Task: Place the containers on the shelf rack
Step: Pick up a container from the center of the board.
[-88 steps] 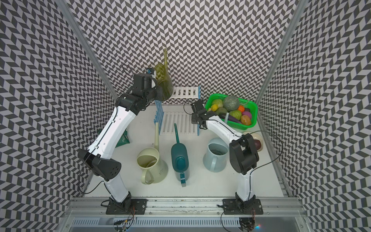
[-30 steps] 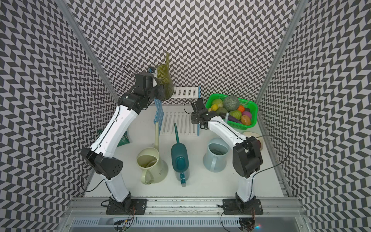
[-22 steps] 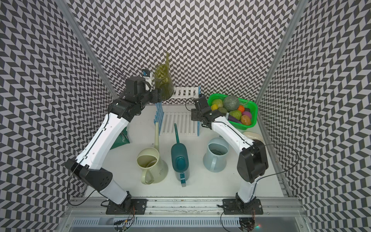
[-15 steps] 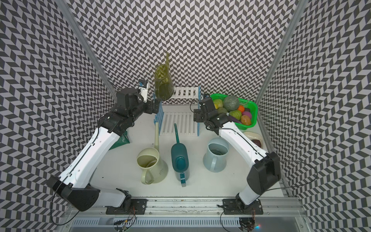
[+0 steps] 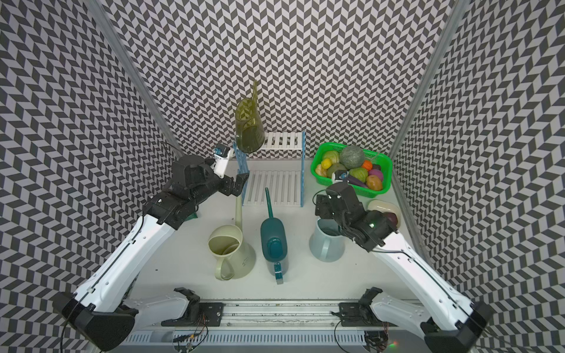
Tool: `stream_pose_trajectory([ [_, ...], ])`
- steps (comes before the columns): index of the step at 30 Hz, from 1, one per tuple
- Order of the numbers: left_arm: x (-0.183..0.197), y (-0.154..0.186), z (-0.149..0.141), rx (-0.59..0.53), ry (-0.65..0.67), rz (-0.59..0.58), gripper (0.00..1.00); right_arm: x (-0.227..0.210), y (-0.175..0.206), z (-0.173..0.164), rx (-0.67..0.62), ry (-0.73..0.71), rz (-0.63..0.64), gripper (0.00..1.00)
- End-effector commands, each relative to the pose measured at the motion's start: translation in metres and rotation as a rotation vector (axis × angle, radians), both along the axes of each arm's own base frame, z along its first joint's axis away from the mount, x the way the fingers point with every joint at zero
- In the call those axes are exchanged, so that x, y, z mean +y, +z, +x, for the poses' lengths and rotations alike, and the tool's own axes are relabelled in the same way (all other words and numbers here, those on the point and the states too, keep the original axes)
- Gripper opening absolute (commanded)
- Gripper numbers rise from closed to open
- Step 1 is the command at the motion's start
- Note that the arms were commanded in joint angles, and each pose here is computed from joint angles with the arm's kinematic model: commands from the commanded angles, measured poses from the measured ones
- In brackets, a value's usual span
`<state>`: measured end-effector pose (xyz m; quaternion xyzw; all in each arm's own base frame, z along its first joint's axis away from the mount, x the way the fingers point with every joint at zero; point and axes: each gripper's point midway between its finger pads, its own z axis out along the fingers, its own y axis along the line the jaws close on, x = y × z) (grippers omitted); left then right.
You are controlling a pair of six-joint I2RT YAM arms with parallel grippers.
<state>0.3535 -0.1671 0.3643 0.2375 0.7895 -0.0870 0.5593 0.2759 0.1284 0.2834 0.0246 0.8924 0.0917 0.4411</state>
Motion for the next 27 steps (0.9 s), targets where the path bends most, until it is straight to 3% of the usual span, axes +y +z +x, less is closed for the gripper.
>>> stream_pose_trajectory([
  [1, -0.011, 0.009, -0.001, -0.039, -0.056, -0.027, 1.00, -0.015, -0.020, -0.029, 0.094, -0.048, -0.005, 0.81],
  [18, -0.008, 0.005, 0.004, -0.046, -0.044, 0.015, 1.00, -0.005, -0.041, -0.093, 0.268, -0.015, 0.010, 0.85],
  [27, -0.007, 0.000, 0.007, -0.042, -0.033, 0.017, 1.00, 0.012, -0.065, -0.107, 0.321, 0.009, 0.021, 0.85],
])
